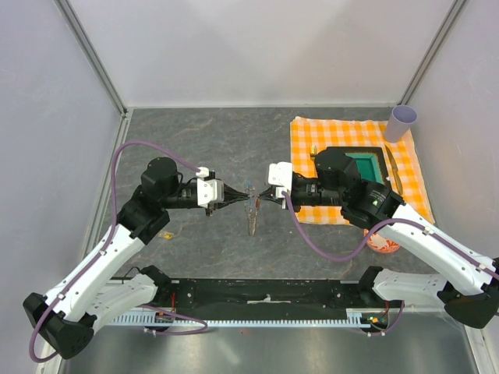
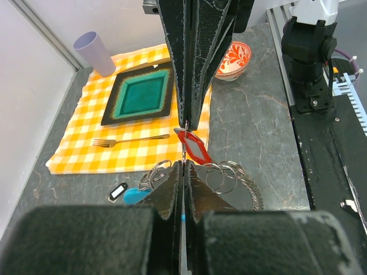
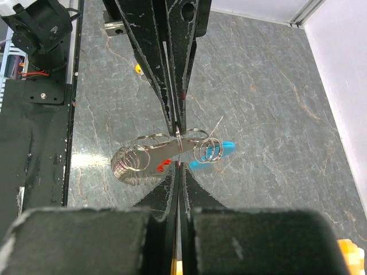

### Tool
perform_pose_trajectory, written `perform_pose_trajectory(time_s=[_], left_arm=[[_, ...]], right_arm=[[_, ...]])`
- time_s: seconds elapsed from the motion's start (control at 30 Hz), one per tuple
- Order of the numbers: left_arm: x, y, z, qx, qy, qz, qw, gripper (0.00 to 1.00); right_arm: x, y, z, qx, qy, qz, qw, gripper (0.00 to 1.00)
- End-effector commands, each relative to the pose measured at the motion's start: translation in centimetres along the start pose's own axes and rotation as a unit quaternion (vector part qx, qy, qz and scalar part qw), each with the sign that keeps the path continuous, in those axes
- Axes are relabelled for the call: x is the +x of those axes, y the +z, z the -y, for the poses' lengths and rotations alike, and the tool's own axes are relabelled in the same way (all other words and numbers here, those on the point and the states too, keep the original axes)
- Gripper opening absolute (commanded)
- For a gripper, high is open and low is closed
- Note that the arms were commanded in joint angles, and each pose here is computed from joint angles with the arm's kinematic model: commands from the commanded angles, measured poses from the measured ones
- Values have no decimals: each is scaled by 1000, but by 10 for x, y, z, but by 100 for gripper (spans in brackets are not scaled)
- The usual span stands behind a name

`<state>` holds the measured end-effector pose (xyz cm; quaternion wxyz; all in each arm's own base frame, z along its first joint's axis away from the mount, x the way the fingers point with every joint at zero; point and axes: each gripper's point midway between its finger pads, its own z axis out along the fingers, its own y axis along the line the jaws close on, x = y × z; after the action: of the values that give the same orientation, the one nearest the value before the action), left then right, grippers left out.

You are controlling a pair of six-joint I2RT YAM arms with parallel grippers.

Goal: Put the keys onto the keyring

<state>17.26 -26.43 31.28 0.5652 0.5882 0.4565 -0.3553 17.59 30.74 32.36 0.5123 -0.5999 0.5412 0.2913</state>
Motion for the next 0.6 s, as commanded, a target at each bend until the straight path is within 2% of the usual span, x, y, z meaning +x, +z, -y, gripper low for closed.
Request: perform_pose_trajectory(time_s=[0.0,0.57], left_arm=[[-11,1,-7,-6,43,12,999,2],[-13,3,-2,4,44,15,999,2]], right_arm=[[-25,-7,4,-1,-21,31,999,0],[-25,-4,3,-12,-34,30,999,0]])
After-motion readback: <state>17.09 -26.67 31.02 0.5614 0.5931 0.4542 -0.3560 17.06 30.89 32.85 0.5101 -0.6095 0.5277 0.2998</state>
